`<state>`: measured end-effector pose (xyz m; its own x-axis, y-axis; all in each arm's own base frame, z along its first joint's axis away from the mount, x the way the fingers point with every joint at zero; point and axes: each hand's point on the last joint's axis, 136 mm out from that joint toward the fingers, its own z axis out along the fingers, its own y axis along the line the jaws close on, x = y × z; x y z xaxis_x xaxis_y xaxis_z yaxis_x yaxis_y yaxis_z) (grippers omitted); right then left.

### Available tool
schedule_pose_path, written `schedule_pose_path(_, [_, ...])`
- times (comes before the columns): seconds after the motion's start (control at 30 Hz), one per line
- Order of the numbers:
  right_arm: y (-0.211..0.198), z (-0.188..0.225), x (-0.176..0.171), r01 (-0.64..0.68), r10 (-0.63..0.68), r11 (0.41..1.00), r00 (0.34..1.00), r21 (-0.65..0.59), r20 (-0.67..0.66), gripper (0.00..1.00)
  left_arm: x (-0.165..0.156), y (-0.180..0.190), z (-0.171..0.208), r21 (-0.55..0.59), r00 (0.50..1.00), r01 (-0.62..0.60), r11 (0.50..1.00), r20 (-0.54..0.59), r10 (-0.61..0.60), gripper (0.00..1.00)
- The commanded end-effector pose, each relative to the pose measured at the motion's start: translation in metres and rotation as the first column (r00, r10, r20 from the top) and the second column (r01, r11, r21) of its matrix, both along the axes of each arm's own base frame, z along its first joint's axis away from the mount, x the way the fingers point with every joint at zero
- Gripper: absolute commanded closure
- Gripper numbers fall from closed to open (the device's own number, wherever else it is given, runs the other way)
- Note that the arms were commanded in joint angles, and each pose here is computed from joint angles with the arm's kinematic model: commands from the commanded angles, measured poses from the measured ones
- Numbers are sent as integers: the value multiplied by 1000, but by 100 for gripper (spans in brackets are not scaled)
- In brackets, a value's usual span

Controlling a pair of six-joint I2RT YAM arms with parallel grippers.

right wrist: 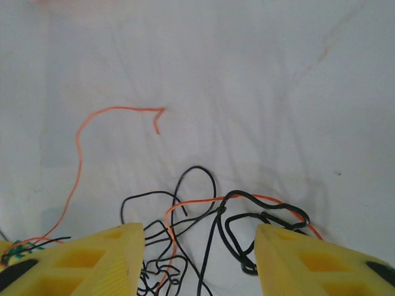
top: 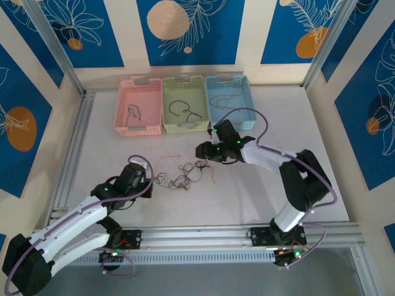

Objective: Untangle the cables

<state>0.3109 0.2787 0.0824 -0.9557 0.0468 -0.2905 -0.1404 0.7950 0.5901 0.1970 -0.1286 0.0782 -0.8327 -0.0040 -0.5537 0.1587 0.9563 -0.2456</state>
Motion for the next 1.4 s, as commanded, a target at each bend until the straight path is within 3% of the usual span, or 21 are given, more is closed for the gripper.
schedule_pose_path(0.0, [13,1,-9,-24,26,999,996,27,-87,45,2,-1,1,-4,1000,4,1000,9,-4,100])
schedule_pose_path(0.3, [18,-5,-12,-47,45,999,996,-26,-79,43,2,-2,1,-4,1000,7,1000,6,-7,100])
schedule_pose_path(0.7, [14,-11,-17,-45,35,993,995,-106,-88,50,1,-2,1,-5,1000,8,1000,7,-8,100])
schedule_pose_path(1.03, [17,-15,-30,-70,57,988,994,-140,-92,69,1,-3,2,-7,1000,9,1000,9,-9,100])
schedule_pose_path(1.13, [20,-11,-29,-86,77,990,993,-109,-89,88,1,-2,2,-7,1000,6,1000,10,-6,100])
schedule_pose_path(1.23, [22,8,-29,-107,105,992,994,-63,-33,99,1,-1,2,-6,1000,5,1000,12,-5,100])
schedule_pose_path(1.37, [7,66,-26,-118,116,993,985,8,131,100,1,-1,4,-9,1000,1,1000,19,0,100])
